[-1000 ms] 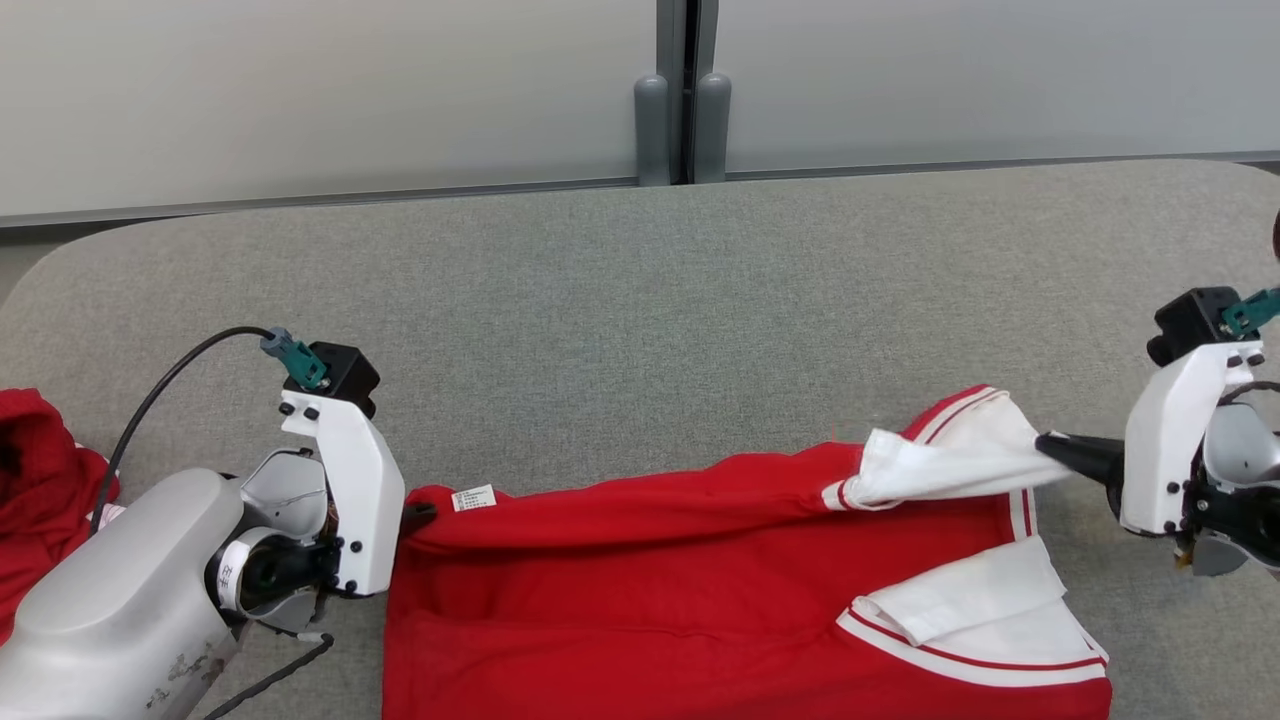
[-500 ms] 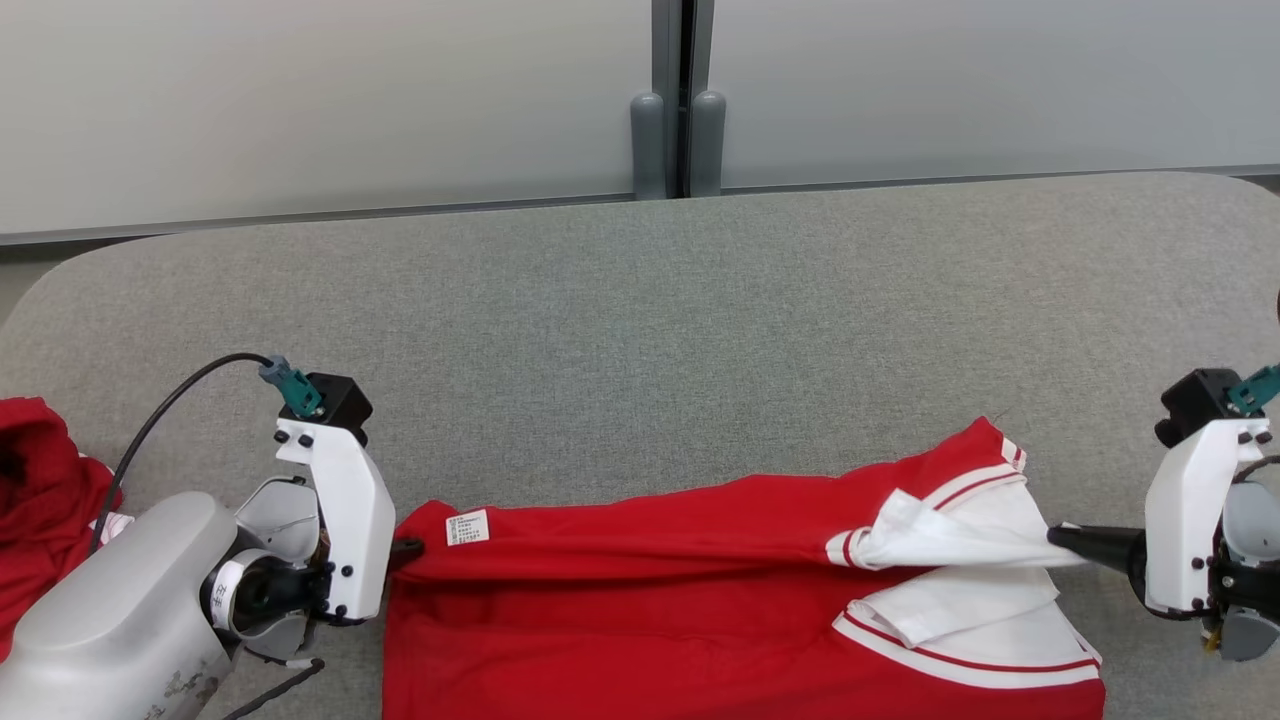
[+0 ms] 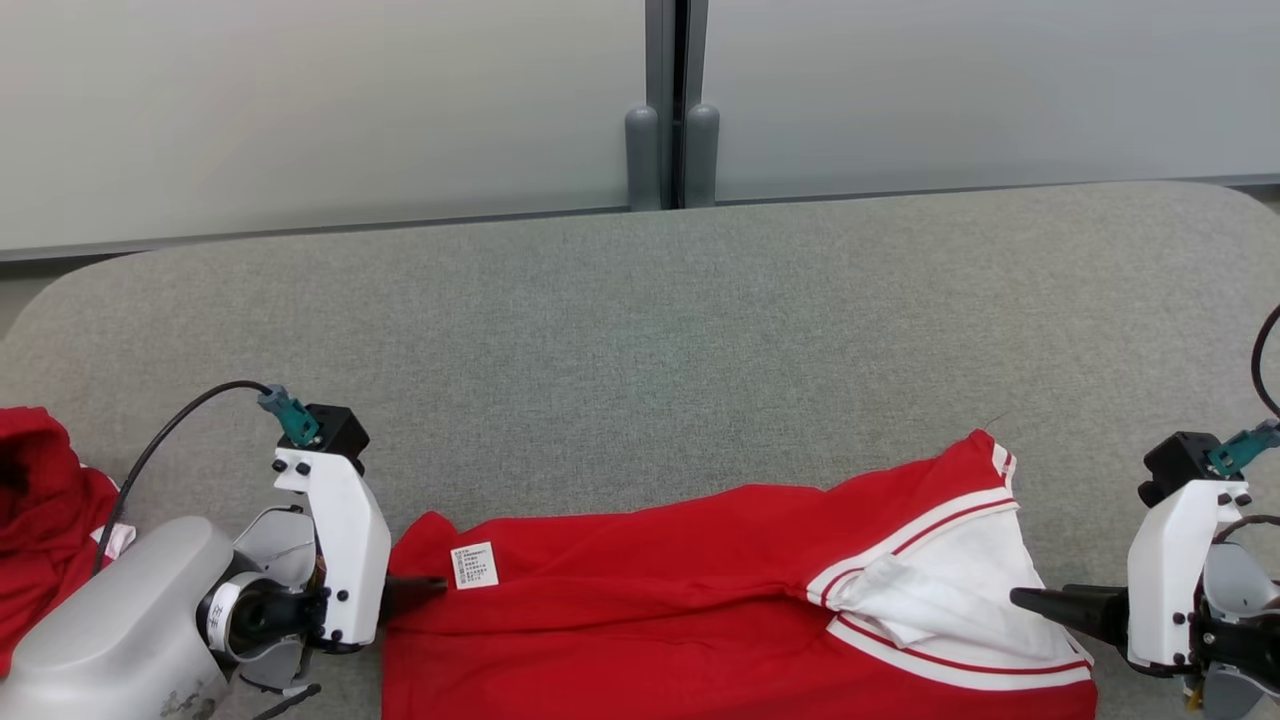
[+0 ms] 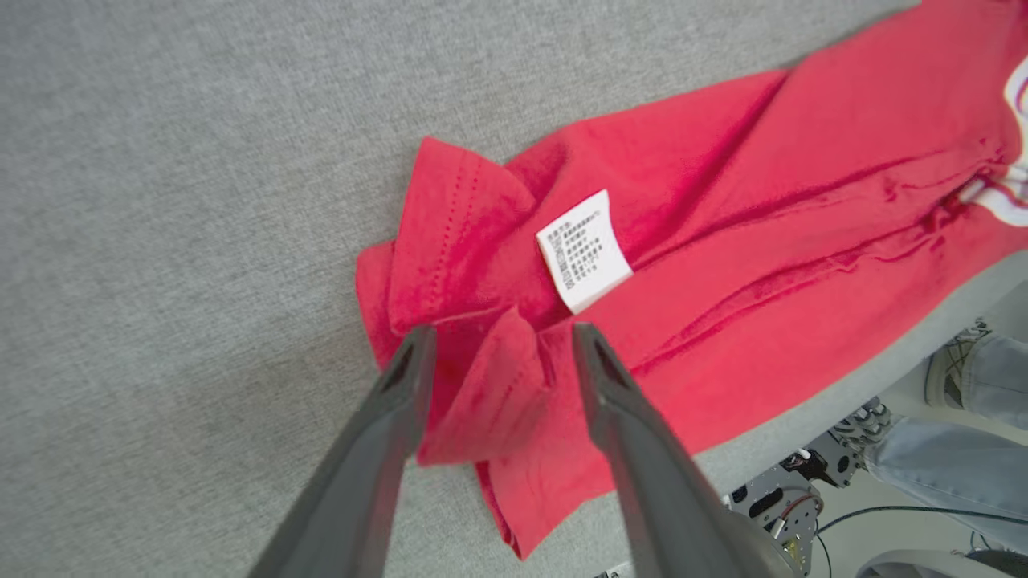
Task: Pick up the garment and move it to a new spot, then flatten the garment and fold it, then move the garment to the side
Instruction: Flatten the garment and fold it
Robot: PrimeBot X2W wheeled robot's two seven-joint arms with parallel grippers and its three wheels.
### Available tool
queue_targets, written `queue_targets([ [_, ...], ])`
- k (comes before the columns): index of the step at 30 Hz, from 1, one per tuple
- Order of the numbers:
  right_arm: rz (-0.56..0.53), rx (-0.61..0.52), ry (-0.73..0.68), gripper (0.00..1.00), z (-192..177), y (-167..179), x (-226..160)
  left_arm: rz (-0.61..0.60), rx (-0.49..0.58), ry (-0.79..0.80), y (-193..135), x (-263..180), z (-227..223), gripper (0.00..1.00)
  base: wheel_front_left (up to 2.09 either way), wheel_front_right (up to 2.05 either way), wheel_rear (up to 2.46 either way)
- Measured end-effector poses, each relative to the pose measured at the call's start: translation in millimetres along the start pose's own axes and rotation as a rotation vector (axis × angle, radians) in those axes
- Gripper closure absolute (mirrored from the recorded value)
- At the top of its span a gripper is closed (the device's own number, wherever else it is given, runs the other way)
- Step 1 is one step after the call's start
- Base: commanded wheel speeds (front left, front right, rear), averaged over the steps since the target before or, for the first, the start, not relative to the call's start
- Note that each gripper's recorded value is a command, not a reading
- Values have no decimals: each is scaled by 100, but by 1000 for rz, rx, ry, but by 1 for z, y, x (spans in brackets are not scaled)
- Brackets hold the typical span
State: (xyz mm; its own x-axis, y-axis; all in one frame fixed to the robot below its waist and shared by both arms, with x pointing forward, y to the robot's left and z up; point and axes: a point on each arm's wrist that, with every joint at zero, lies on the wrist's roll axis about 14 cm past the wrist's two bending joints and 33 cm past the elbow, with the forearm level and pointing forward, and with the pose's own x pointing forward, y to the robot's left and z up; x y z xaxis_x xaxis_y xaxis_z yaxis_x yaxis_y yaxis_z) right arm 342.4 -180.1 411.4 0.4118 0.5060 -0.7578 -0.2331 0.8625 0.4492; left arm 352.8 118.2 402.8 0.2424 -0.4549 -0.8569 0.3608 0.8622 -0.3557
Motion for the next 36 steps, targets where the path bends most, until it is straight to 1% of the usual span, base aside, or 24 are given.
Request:
queue_targets([
  [3,29,20,-27,0,1,8,-4,2,3,-34,-1,-6,3,0,0,0,0],
  [6,51,19,-88,0,8,16,-12,30,29,-113,3,-19,15,0,0,0,0],
  [9,79,9,-260,0,39,25,-27,69,56,-257,9,-37,37,0,0,0,0],
  [12,103,-40,-473,0,73,39,-46,119,83,-475,13,-65,70,0,0,0,0],
  [14,97,-71,-570,0,82,41,-55,157,105,-609,15,-84,87,0,0,0,0],
  [15,96,-68,-618,0,85,40,-59,185,114,-667,18,-92,91,0,0,0,0],
  [17,91,-75,-710,0,90,40,-66,221,105,-777,23,-105,95,0,0,0,0],
  [19,88,-77,-832,0,101,40,-78,251,103,-881,26,-118,98,0,0,0,0],
  [22,48,-86,-987,0,113,31,-96,292,83,-1037,28,-138,97,0,0,0,0],
  [23,29,-102,-1003,0,112,27,-97,306,78,-1080,27,-142,95,0,0,0,0],
  [30,-53,-75,-1123,0,108,13,-105,412,2,-1244,30,-157,63,0,0,0,0],
  [32,-84,-32,-1195,0,112,7,-113,421,-26,-1290,26,-164,59,0,0,0,0],
  [34,-92,-2,-1212,0,105,9,-107,393,-108,-1400,17,-182,63,0,0,0,0],
  [36,-102,31,-1194,0,92,11,-92,401,-129,-1403,16,-176,51,0,0,0,0],
])
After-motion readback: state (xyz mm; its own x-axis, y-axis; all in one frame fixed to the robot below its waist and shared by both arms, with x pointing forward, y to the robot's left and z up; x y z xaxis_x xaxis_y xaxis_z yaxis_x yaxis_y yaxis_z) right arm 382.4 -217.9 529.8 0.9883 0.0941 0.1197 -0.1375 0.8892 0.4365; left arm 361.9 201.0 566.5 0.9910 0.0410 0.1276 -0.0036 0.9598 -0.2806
